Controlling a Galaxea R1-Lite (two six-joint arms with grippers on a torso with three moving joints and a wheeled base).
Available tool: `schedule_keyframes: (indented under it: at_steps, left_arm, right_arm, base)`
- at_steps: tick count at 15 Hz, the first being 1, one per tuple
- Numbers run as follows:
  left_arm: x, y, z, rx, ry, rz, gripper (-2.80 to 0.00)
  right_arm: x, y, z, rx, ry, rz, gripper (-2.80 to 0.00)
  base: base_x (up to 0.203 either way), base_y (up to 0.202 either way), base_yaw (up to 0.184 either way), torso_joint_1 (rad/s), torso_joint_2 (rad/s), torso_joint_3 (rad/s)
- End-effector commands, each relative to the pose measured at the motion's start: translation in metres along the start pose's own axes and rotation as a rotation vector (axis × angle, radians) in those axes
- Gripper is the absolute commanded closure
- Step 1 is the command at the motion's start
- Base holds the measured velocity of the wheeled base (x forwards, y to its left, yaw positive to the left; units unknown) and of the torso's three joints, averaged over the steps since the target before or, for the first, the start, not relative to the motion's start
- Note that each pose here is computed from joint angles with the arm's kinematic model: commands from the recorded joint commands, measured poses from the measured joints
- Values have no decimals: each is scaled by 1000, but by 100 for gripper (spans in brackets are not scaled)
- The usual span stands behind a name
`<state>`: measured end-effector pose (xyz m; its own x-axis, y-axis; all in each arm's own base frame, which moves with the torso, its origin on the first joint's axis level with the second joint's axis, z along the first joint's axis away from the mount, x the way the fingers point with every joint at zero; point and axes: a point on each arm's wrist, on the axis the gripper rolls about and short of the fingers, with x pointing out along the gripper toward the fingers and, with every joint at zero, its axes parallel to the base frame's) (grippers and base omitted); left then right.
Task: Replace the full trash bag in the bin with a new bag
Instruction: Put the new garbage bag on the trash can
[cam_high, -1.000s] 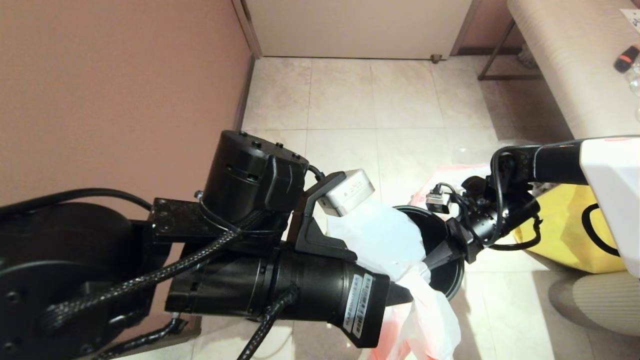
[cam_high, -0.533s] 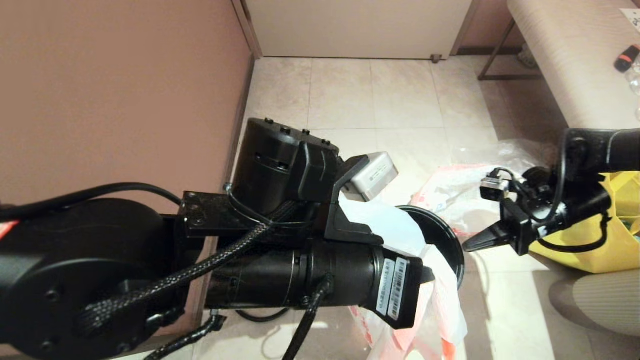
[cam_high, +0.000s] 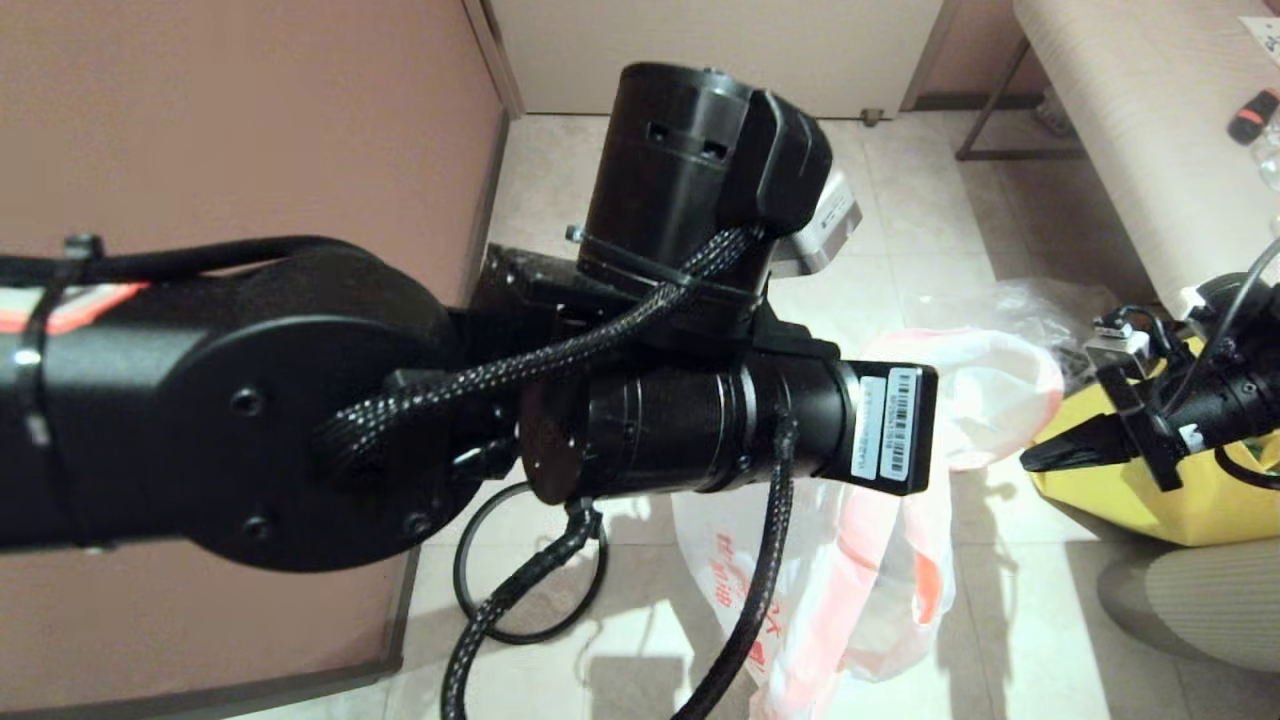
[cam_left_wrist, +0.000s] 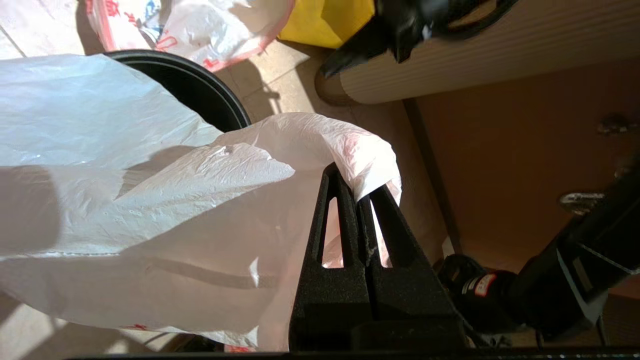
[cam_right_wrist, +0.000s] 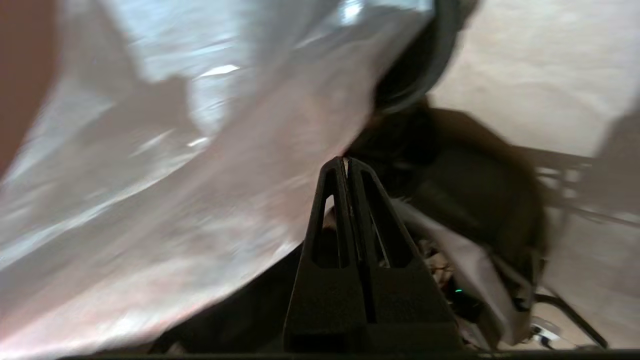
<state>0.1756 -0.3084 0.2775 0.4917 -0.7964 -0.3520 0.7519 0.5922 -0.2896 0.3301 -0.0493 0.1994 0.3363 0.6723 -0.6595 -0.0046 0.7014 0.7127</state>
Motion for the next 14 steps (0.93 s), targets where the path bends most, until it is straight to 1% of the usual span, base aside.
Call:
schedule_keyframes:
  at_steps: [1, 2, 3, 4, 5, 7, 8, 9, 10, 11, 12, 13, 14]
  left_arm:
    - [8, -4, 6, -1, -6, 0, 0]
    - [7, -9, 12, 2, -22, -9, 0]
    - [6, -13, 16, 4, -32, -5, 0]
    - [5, -17, 23, 3, -53, 4, 0]
    - [7, -20, 30, 1, -75, 23, 0]
    - [13, -24, 40, -3, -115, 49, 0]
    - [15, -26, 41, -2, -118, 60, 0]
    - [13, -31, 47, -3, -138, 65, 0]
    - [13, -37, 48, -1, -156, 90, 0]
    - [13, -44, 47, 3, -163, 88, 0]
    - [11, -49, 46, 7, -170, 86, 0]
    - [9, -52, 46, 9, -178, 90, 0]
    - [9, -55, 46, 19, -190, 103, 0]
  right_arm:
    - [7, 5, -2, -48, -98, -124, 0]
    - [19, 8, -14, -80, -130, -197, 0]
    - [20, 18, -28, -124, -182, -233, 0]
    - [13, 33, -43, -169, -242, -245, 0]
    - [6, 43, -61, -197, -282, -249, 0]
    - [2, 55, -94, -232, -318, -236, 0]
    - [0, 58, -105, -247, -342, -225, 0]
    - [-8, 63, -114, -274, -389, -209, 0]
    - [-15, 67, -125, -297, -425, -196, 0]
    - [-22, 70, -137, -316, -453, -185, 0]
    - [-29, 71, -149, -330, -477, -177, -22]
    - [-33, 72, -159, -340, -494, -169, -280]
    - [-39, 72, -172, -356, -511, -155, -280]
  base:
    - [0, 0, 0, 0, 0, 0]
    - [0, 0, 0, 0, 0, 0]
    - [0, 0, 0, 0, 0, 0]
    - [0, 0, 0, 0, 0, 0]
    - [0, 0, 0, 0, 0, 0]
    - [0, 0, 0, 0, 0, 0]
    - [0, 0, 0, 0, 0, 0]
    - [0, 0, 0, 0, 0, 0]
    - [0, 0, 0, 0, 0, 0]
    - [0, 0, 0, 0, 0, 0]
    - [0, 0, 0, 0, 0, 0]
    - [0, 0, 0, 0, 0, 0]
    - [0, 0, 0, 0, 0, 0]
